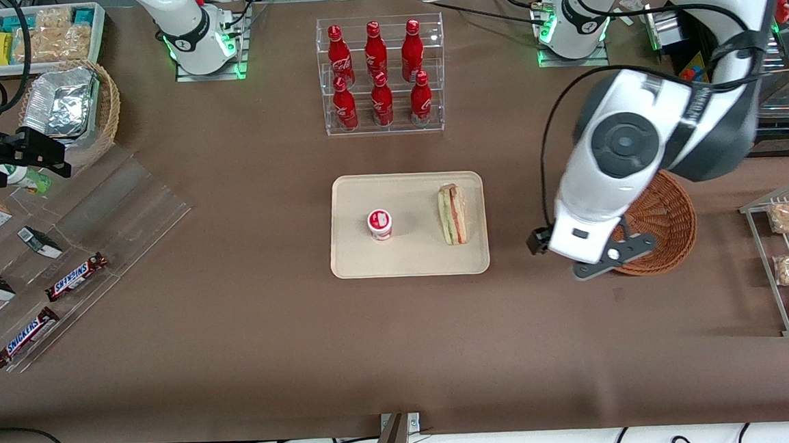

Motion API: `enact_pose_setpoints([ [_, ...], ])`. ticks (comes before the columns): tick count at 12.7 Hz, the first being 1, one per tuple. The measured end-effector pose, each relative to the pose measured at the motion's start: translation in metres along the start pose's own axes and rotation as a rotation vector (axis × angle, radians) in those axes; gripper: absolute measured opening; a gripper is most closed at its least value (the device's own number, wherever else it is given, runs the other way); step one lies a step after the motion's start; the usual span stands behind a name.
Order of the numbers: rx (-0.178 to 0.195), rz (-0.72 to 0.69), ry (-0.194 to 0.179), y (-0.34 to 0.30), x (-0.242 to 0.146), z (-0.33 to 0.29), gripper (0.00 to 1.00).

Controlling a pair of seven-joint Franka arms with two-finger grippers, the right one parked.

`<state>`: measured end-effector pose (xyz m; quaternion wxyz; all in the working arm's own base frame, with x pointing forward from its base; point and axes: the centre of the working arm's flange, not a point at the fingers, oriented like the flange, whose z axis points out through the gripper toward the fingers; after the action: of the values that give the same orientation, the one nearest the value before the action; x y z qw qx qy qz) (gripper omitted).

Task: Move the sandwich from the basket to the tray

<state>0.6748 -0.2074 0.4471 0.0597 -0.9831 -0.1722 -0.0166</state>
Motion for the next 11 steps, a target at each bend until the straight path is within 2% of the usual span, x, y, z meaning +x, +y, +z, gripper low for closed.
enact_pose_setpoints([
  [2,0.000,0.024,-0.012,-0.034,0.024,0.004,1.00],
  [7,-0.033,0.149,-0.079,-0.092,0.059,0.024,1.00],
  [9,-0.052,0.209,-0.092,-0.122,0.075,0.028,1.00],
  [11,-0.054,0.253,-0.095,-0.144,0.084,0.029,1.00],
])
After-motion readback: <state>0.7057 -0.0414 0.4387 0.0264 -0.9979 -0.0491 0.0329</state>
